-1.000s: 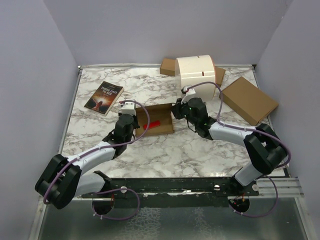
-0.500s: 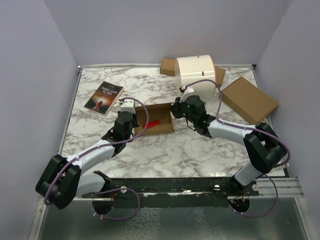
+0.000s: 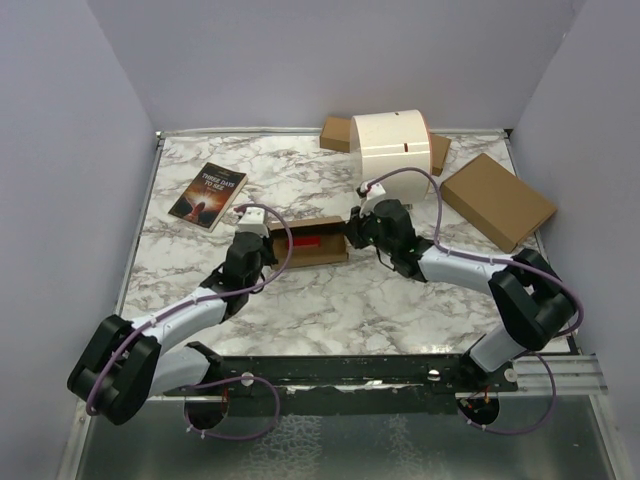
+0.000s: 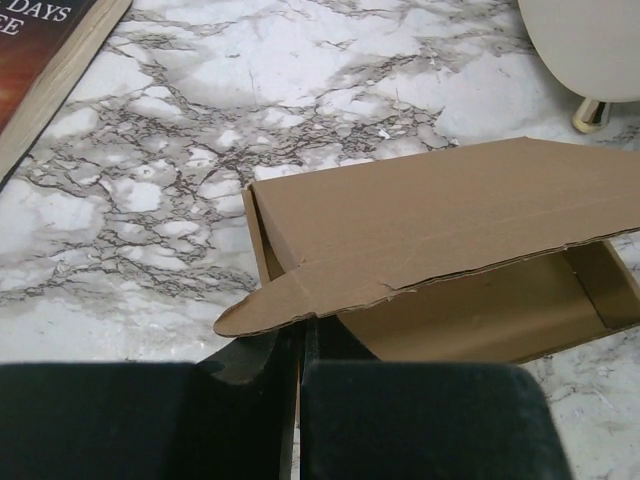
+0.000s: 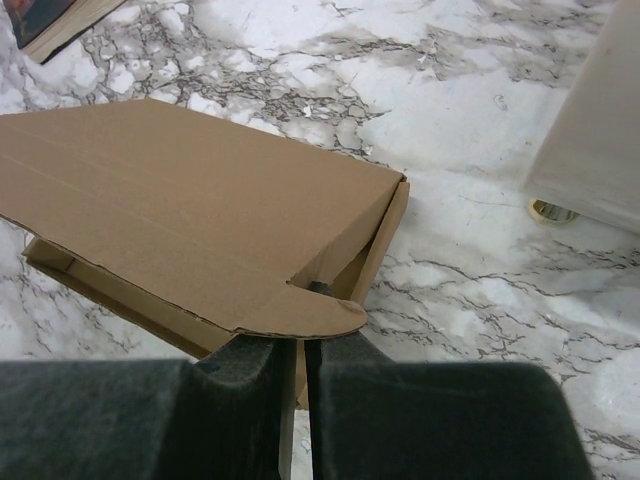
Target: Fold the paper box
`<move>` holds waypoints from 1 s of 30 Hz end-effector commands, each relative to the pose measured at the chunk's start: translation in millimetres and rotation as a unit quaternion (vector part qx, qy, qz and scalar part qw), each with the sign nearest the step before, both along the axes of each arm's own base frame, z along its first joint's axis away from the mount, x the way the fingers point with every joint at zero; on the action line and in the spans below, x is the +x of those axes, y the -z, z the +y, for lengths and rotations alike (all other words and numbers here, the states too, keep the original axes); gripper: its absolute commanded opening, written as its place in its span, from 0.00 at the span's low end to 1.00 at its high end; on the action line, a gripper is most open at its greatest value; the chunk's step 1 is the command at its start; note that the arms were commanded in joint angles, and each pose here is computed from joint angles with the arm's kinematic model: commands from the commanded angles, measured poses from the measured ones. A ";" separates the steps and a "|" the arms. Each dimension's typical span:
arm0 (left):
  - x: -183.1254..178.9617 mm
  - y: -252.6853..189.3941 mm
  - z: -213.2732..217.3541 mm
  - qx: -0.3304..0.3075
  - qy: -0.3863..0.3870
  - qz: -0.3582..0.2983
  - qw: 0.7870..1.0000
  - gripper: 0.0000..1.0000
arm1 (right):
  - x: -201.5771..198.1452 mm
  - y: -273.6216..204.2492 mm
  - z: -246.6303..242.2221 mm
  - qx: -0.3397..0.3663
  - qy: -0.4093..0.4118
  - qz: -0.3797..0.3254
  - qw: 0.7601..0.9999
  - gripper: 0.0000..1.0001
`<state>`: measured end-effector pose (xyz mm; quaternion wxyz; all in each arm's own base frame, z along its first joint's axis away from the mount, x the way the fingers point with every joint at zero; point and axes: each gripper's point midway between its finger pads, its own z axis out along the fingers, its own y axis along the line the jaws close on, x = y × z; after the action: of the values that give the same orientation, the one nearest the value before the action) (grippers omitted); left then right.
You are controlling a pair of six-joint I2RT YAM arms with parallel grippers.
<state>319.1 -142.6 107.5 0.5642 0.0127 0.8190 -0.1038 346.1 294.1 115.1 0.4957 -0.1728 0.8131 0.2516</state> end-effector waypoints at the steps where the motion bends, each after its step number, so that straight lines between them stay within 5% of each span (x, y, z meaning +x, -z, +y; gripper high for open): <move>1: -15.2 0.3 -27.3 -0.049 0.061 0.016 0.997 0.00 | -25.4 1.7 12.2 -0.004 -0.059 0.003 0.998 0.05; 18: -44.4 -11.8 -25.4 -0.092 0.076 0.037 0.992 0.26 | -31.9 23.2 0.7 -0.030 -0.057 0.008 0.998 0.05; 30: -88.9 -21.3 -35.9 -0.161 0.129 0.080 0.975 0.55 | -28.9 24.8 0.5 -0.031 -0.051 0.007 0.998 0.05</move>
<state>252.6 -168.0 142.8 0.5277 0.0152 0.8053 -0.2698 326.0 286.6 97.0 0.4832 -0.2116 0.8151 0.2396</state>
